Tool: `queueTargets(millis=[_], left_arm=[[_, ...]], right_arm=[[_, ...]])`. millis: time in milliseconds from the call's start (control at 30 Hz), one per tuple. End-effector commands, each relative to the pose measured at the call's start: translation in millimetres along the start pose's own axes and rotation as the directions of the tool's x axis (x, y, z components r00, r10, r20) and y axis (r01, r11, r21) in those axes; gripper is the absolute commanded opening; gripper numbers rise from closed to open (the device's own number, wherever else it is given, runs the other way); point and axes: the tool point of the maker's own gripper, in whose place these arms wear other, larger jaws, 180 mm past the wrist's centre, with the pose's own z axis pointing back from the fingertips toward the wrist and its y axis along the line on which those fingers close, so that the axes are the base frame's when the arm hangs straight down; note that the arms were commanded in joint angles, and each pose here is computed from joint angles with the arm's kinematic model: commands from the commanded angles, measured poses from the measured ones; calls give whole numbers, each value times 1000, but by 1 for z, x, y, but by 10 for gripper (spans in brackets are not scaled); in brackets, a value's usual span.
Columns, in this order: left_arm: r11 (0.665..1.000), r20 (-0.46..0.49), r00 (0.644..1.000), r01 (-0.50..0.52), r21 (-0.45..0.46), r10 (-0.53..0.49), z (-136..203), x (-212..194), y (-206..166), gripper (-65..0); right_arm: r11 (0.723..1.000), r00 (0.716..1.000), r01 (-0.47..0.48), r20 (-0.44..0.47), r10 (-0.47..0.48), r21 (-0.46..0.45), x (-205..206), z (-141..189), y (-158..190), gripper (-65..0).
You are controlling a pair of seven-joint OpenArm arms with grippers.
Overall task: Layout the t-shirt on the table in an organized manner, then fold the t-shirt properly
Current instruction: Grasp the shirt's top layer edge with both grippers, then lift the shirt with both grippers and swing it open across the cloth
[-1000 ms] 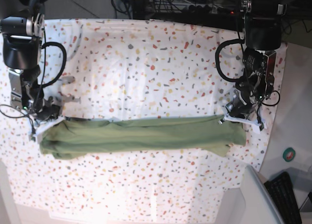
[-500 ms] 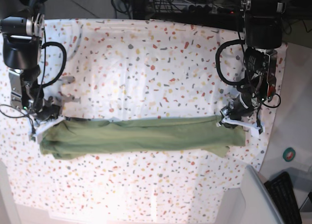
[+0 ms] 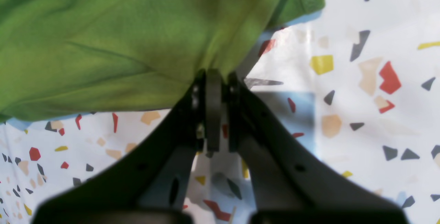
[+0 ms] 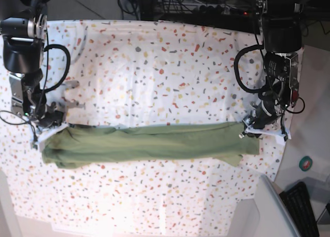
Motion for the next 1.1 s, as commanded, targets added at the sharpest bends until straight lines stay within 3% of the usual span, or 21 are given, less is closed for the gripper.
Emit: queueTargets(millis=[0, 133, 233, 267, 500, 633, 933, 1067], left_arm=[[1000, 50, 999, 12, -19, -11, 1, 21, -7, -429], [1000, 49, 999, 15, -22, -14, 1, 21, -7, -449], [1000, 49, 999, 15, -23, -14, 1, 21, -8, -630], [1000, 49, 999, 14, -23, -13, 0, 22, -8, -650], [997, 35, 999, 36, -69, -34, 13, 33, -26, -650], [986, 92, 992, 97, -136, -85, 38, 51, -53, -650], [983, 185, 981, 83, -166, -52, 91, 102, -56, -650], [981, 196, 979, 95, -170, -60, 94, 106, -60, -650]], right_arm=[[1000, 999, -16, 30, 16, -1, 17, 2, -1, -650], [1000, 999, -16, 28, 16, -1, 16, 2, -1, -650], [1000, 1000, -11, 18, 11, -5, 9, 2, -4, -650], [1000, 1000, -11, 18, 11, -5, 9, 2, -4, -650], [999, 999, -49, 17, 49, 1, 10, 16, 0, -650], [993, 991, -120, 62, 118, 16, 33, 45, 14, -650], [994, 990, -97, 102, 103, -55, 90, 131, -1, -650], [992, 989, -111, 93, 116, -59, 92, 139, 1, -650]])
